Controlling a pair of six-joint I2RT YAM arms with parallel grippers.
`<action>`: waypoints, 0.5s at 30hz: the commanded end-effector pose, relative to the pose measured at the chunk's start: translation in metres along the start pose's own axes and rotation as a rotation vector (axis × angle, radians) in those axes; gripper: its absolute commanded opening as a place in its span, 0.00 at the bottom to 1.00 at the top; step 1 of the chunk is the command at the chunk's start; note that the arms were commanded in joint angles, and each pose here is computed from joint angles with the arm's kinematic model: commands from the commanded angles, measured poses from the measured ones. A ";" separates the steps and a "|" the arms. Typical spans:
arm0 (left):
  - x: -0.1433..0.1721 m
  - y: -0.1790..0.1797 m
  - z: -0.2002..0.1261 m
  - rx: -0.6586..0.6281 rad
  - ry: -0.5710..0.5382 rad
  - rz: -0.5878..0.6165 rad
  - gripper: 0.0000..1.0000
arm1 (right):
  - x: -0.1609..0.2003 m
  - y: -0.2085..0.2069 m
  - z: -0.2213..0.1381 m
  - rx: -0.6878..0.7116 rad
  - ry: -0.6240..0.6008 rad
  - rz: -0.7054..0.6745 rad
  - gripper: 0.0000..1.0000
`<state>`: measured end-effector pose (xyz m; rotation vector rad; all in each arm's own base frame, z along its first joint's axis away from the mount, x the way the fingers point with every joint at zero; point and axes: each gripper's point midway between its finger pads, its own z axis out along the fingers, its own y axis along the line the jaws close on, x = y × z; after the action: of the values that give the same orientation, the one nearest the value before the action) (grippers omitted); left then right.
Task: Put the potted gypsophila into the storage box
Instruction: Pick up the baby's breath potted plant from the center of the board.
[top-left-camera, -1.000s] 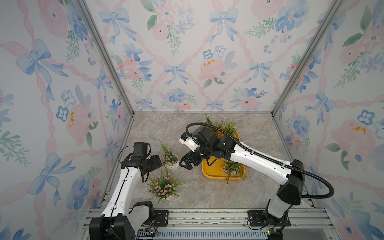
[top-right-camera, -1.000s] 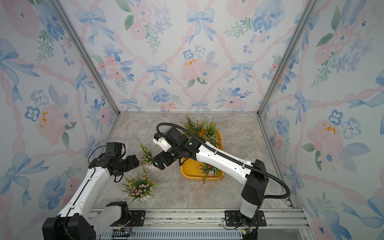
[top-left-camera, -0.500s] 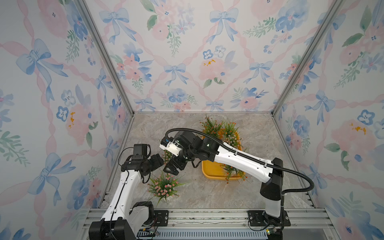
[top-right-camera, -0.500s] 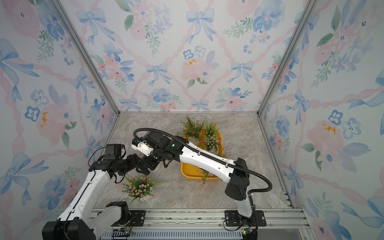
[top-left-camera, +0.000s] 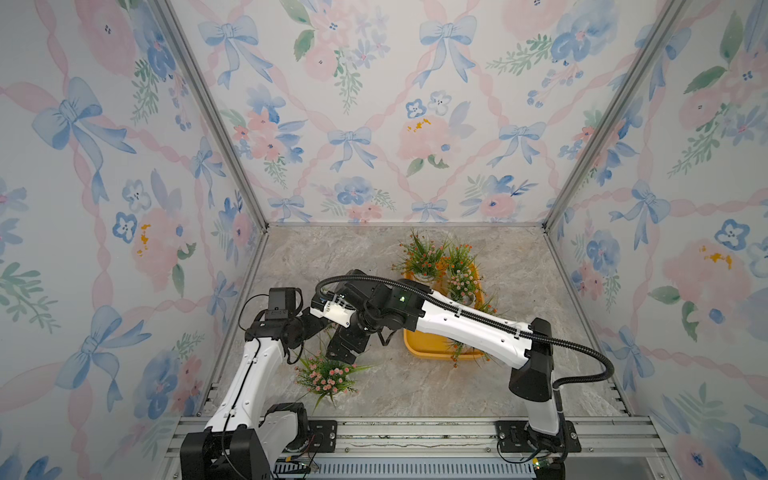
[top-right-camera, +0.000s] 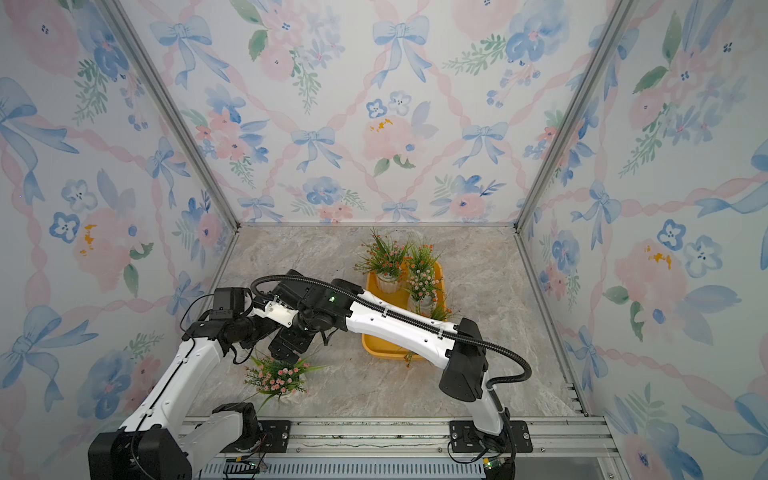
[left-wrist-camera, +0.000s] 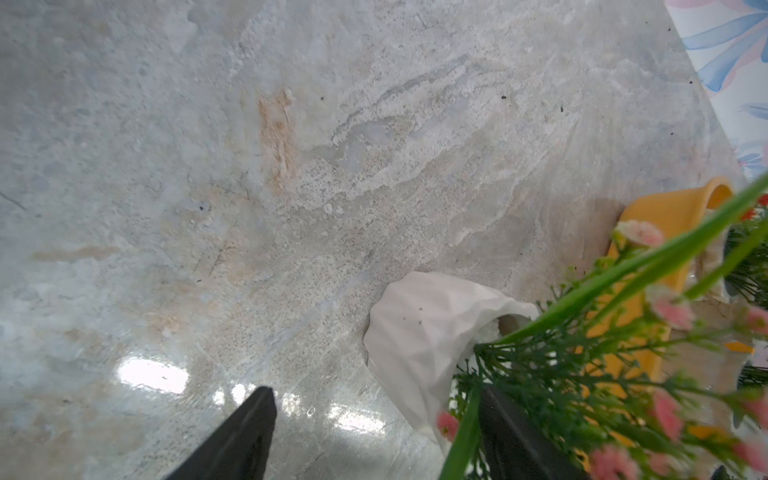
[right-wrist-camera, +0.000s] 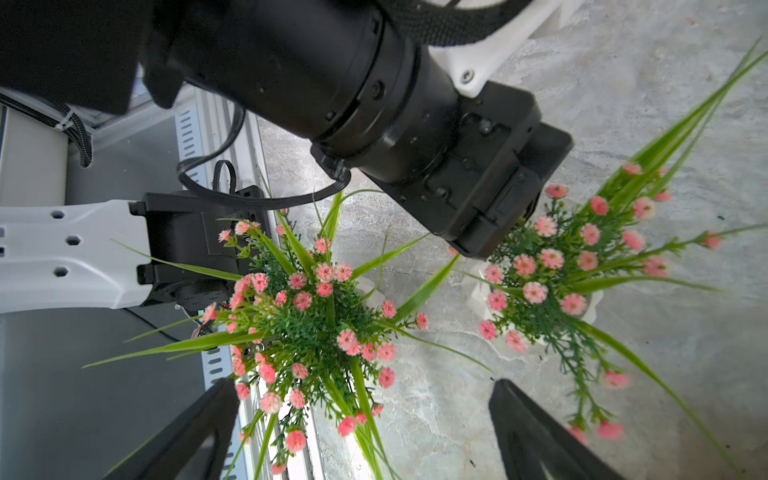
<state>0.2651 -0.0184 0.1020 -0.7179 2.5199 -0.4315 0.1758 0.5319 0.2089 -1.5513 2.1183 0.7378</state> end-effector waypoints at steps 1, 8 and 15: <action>-0.001 0.010 0.007 -0.054 0.005 -0.014 0.78 | 0.011 -0.002 0.002 0.006 0.042 -0.015 0.97; 0.001 0.016 0.018 -0.104 0.032 0.010 0.77 | 0.016 -0.010 0.001 0.030 0.054 -0.009 0.97; -0.002 -0.017 0.022 0.000 0.049 0.075 0.77 | 0.021 -0.022 -0.001 0.041 0.061 0.018 0.97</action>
<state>0.2710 -0.0228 0.0780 -0.7015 2.6116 -0.3695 0.1836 0.5222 0.1928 -1.5620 2.1577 0.6891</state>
